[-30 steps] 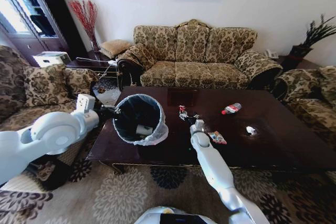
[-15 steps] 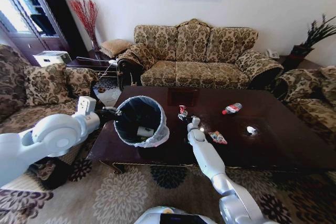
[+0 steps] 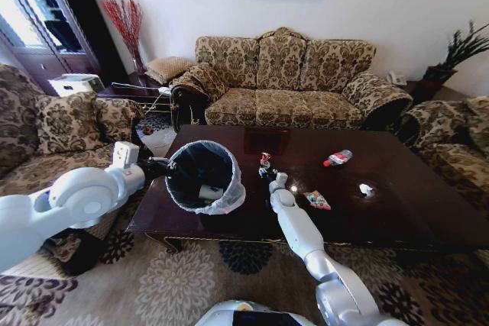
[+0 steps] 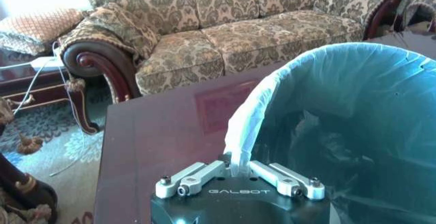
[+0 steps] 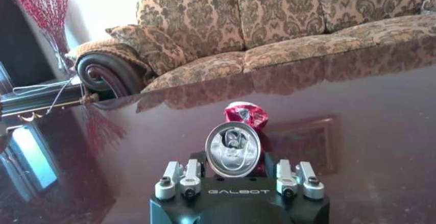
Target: Move to the front of the table and place the trash on the table into the trash bin.
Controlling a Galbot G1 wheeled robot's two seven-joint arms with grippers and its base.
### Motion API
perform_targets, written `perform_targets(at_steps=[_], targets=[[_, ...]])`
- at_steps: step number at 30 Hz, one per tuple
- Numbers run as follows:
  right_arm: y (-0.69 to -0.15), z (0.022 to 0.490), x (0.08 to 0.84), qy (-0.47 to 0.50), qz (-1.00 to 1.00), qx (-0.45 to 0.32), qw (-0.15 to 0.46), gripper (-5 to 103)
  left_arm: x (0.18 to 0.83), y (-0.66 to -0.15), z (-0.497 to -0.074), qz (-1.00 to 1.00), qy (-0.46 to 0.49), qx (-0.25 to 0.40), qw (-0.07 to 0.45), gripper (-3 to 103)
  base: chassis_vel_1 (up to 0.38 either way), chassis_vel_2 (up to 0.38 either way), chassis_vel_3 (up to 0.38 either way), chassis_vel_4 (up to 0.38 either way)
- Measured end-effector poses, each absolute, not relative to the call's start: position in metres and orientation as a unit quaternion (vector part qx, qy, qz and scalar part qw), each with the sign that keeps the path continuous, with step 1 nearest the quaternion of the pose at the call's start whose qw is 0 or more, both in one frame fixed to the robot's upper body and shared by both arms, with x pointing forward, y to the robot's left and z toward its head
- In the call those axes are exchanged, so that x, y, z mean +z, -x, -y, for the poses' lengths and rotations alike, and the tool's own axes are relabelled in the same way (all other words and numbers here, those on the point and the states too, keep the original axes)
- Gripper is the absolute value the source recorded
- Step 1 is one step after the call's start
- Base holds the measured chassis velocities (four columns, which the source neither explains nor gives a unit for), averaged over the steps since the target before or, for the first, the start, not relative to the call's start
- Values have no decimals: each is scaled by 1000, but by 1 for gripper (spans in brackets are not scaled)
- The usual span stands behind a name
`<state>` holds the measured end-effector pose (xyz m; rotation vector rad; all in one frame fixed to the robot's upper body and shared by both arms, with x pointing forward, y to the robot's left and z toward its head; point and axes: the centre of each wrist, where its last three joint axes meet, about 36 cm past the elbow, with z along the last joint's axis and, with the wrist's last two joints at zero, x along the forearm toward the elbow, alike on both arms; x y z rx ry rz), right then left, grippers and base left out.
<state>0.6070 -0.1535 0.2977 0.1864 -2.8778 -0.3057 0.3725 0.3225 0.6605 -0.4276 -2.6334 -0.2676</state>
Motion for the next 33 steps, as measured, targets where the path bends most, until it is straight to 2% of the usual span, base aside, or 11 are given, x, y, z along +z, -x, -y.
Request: perform_targets(at_steps=[9,13,14,16,17,20,21,23,24,27,33], targets=[[-595,158,305,-68,987,-104,100,47,660,-375,-325,957,153,-98,226,0,0,0,0,0],[-569,171,342,-106,989,-106,3,47,662,-379,-329,958,147,-101,225,0,0,0,0,0],[-569,171,342,-106,989,-106,3,47,662,-379,-329,958,147,-101,225,0,0,0,0,0],[-533,182,381,-175,974,-129,-67,47,665,-384,-332,958,141,-106,225,0,0,0,0,0],[-533,182,381,-175,974,-129,-67,47,665,-384,-332,958,141,-106,225,0,0,0,0,0],[-468,191,452,-297,930,-151,-152,47,673,-390,-330,954,139,-111,241,0,0,0,0,0],[-468,191,452,-297,930,-151,-152,47,673,-390,-330,954,139,-111,241,0,0,0,0,0],[-425,191,497,-368,896,-160,-192,47,677,-393,-327,951,136,-115,254,0,0,0,0,0],[-425,191,497,-368,896,-160,-192,47,677,-393,-327,951,136,-115,254,0,0,0,0,0],[-376,187,535,-438,858,-157,-218,47,679,-394,-320,945,140,-122,270,0,0,0,0,0],[-341,178,541,-479,841,-135,-212,47,678,-388,-312,942,150,-123,275,0,0,0,0,0]])
